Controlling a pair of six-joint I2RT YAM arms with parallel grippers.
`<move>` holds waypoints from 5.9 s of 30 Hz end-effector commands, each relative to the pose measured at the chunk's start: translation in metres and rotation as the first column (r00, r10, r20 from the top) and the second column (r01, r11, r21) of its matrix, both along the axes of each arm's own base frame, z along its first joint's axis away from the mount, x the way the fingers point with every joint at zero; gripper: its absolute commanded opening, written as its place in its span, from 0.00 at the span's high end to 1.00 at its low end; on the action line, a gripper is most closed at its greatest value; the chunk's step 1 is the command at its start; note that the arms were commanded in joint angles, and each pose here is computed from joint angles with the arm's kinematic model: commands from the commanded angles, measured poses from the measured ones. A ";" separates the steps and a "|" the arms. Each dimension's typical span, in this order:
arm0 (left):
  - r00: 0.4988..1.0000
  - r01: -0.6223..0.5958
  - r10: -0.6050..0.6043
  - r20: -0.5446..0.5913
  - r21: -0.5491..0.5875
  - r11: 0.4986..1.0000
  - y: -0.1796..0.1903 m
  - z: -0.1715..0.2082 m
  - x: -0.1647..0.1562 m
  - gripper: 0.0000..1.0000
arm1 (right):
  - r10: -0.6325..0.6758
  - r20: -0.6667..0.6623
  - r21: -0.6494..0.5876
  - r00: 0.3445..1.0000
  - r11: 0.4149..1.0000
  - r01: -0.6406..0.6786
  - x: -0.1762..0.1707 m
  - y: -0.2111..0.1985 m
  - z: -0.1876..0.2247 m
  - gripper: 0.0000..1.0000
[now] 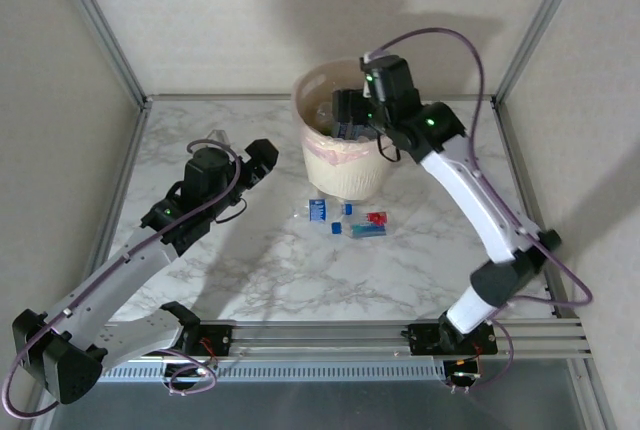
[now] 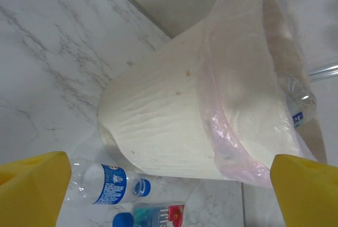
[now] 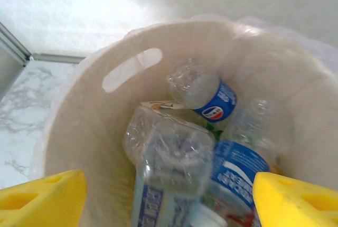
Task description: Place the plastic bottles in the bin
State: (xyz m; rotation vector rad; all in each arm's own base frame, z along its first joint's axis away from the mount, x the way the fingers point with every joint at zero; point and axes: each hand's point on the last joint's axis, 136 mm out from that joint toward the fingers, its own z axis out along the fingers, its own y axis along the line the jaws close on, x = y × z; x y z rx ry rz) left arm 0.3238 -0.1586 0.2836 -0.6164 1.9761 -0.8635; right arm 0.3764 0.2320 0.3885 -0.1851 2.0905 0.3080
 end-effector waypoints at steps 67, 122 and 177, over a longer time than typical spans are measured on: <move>0.982 -0.025 0.019 -0.185 -0.034 0.999 0.028 -0.105 -0.019 0.10 | -0.486 -0.706 0.063 0.515 0.681 0.729 -0.096 -0.060 -0.351 0.01; 0.975 -0.038 0.022 -0.220 -0.067 0.997 0.029 -0.116 -0.015 0.12 | -0.383 0.193 0.040 0.903 0.923 0.383 -0.024 -0.117 0.050 0.47; 0.930 -0.089 0.012 -0.367 -0.195 0.977 -0.011 -0.157 -0.037 0.17 | -0.311 -0.026 0.009 0.950 0.950 0.311 0.073 -0.069 -0.020 0.57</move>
